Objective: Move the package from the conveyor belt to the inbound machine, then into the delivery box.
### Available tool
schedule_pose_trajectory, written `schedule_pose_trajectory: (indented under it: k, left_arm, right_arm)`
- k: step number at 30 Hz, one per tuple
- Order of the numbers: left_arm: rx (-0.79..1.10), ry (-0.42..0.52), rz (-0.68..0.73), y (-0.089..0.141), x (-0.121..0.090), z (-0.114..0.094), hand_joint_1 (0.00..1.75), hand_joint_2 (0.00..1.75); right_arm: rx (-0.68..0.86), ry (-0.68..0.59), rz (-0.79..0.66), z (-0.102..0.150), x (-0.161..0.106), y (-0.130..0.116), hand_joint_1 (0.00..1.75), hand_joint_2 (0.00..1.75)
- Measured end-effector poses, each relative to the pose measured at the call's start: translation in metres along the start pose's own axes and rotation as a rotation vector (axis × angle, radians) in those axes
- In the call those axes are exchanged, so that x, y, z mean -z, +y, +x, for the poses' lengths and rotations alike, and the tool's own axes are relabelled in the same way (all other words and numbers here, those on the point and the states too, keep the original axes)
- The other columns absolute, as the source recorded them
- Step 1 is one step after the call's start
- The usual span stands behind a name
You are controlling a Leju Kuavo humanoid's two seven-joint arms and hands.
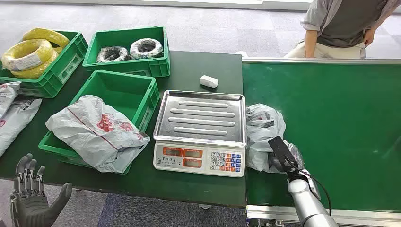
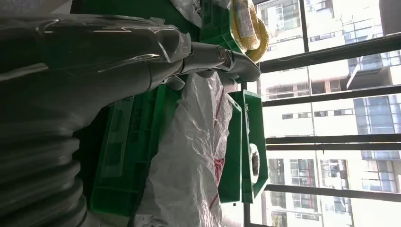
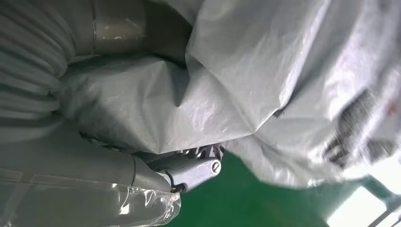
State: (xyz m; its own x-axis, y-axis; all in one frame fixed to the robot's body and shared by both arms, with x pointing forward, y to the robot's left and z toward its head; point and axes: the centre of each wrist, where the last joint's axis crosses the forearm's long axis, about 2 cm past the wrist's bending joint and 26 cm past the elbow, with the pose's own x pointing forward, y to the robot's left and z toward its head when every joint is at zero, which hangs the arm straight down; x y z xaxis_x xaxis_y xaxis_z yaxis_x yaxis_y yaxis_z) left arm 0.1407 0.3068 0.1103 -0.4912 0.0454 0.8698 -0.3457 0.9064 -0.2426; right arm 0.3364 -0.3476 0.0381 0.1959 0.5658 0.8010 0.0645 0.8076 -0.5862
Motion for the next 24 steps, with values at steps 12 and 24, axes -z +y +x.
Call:
schedule_pose_trajectory:
  k: [12,24]
  left_arm:
    - [0.011,0.001,0.021,0.000,-0.001,0.001,0.00,1.75]
    - [-0.016,-0.043,-0.032,-0.009,0.011,-0.004,0.00,1.75]
  right_arm:
    - [0.478,-0.249,-0.563,0.018,-0.009,-0.054,1.75,1.75]
    - [0.065,-0.697,-0.341,0.148,0.013,-0.061,1.75,1.75]
